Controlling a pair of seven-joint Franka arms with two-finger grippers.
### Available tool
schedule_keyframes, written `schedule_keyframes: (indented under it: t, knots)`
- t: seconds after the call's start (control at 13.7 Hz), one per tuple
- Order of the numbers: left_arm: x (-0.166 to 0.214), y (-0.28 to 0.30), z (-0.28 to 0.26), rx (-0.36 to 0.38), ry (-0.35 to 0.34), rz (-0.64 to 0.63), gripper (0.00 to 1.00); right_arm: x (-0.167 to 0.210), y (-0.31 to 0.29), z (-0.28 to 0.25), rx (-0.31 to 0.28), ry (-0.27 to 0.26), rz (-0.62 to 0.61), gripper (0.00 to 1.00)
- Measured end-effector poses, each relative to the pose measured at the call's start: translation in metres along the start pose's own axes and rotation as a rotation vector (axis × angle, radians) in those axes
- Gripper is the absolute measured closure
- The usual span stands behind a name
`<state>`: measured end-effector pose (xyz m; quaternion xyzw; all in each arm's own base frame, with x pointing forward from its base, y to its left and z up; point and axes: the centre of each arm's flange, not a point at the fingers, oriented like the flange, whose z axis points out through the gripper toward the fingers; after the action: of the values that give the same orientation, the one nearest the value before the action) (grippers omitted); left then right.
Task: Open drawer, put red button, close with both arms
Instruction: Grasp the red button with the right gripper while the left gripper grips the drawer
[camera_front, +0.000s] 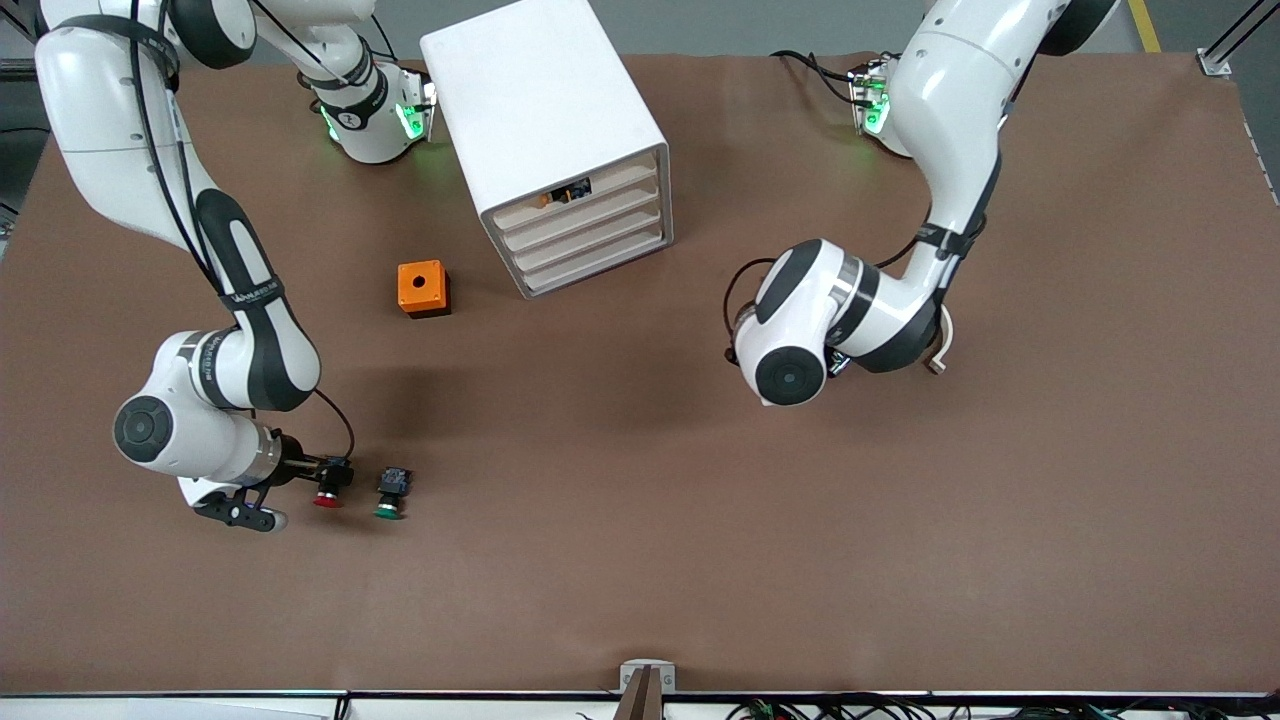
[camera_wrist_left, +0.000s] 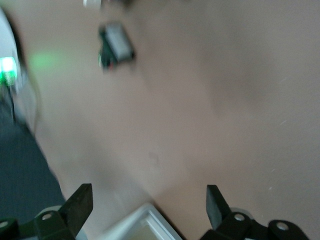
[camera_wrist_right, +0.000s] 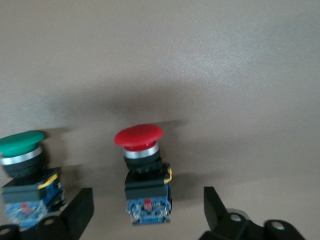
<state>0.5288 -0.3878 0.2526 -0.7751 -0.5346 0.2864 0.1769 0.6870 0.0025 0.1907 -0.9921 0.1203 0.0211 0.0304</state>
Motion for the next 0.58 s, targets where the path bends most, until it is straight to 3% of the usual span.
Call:
schedule_keyframes:
  t: [0.07, 0.15, 0.29, 0.51, 0.58]
  knots:
    - [-0.006, 0.005, 0.010, 0.031, -0.080, -0.072, 0.00, 0.000, 0.001, 0.008, 0.000, -0.003, 0.001, 0.04]
    - [-0.010, 0.009, 0.018, 0.062, -0.155, -0.128, 0.00, -0.001, 0.001, 0.012, -0.001, -0.006, 0.001, 0.11]
    - [-0.019, 0.014, 0.027, 0.120, -0.277, -0.223, 0.00, -0.001, 0.001, 0.013, -0.001, -0.007, 0.001, 0.33]
    - [-0.032, 0.020, 0.043, 0.221, -0.375, -0.415, 0.01, 0.001, 0.000, 0.011, 0.001, -0.002, 0.000, 0.59]
    - [-0.038, 0.022, 0.049, 0.255, -0.403, -0.463, 0.01, 0.002, -0.001, 0.009, 0.002, 0.002, 0.000, 0.59]
